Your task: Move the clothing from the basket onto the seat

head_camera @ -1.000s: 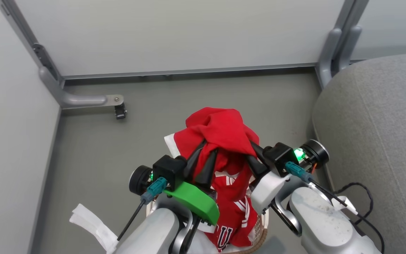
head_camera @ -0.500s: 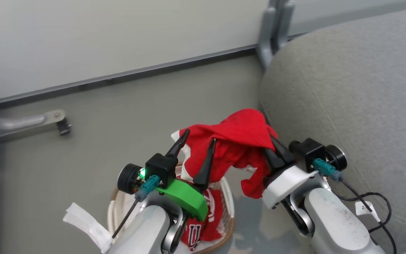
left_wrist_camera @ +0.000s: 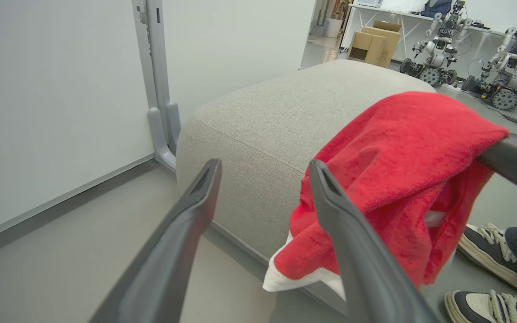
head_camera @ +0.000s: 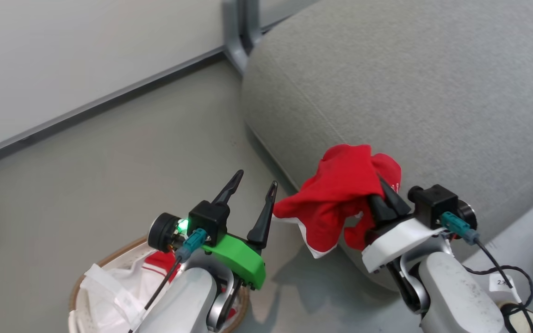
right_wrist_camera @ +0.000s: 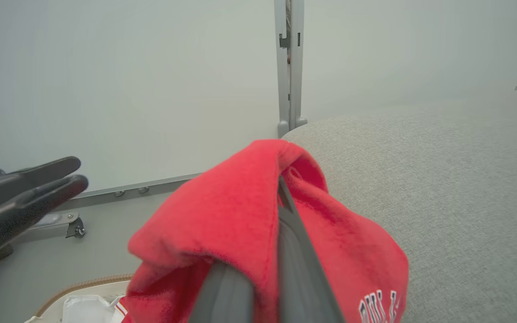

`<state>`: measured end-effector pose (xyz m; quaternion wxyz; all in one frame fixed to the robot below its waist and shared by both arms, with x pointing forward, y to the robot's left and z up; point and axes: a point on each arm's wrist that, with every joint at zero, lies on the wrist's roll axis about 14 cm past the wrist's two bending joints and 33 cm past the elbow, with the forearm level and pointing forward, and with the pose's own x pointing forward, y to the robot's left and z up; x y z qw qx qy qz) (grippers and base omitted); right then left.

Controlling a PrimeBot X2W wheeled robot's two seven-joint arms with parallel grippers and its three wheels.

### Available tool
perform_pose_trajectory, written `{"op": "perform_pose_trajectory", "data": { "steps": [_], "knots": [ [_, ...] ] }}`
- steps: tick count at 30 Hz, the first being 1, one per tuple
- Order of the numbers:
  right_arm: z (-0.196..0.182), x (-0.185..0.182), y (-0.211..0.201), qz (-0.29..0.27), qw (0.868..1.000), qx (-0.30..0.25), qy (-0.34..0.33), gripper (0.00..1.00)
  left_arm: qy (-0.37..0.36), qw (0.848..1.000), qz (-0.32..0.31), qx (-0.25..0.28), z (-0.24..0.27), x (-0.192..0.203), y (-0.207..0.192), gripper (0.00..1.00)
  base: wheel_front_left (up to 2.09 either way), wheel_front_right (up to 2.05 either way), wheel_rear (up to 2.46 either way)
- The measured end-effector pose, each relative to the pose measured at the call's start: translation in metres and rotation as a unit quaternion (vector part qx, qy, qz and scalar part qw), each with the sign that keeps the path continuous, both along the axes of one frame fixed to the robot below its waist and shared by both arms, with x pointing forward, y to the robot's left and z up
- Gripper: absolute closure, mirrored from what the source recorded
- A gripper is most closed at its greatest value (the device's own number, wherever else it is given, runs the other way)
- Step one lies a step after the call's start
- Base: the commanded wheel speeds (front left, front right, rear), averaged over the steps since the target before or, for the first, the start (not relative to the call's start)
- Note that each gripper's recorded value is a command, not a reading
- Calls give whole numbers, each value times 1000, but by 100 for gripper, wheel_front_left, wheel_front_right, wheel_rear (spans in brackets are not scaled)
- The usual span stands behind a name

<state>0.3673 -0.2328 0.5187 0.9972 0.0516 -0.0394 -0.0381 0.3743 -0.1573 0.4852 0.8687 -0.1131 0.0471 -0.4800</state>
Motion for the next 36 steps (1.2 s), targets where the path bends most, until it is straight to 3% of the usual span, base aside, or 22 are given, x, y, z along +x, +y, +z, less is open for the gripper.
{"op": "perform_pose_trajectory", "data": {
  "steps": [7,13,21,27,36],
  "knots": [
    [-12,-19,-42,-70,997,2,21,100,13,999,-48,-2,-11,-8,-27,0,0,0,0],
    [-1,-1,-84,-109,994,-9,18,100,35,998,-49,11,-36,-1,-28,0,0,0,0],
    [44,35,-155,-140,982,-124,15,100,47,998,-41,28,-65,16,-21,0,0,0,0],
    [80,87,-191,-151,965,-212,12,100,42,998,-28,34,-82,42,-12,0,0,0,0],
    [77,137,-229,-185,947,-261,38,100,68,996,11,47,-122,70,15,0,0,0,0]
  ]
}}
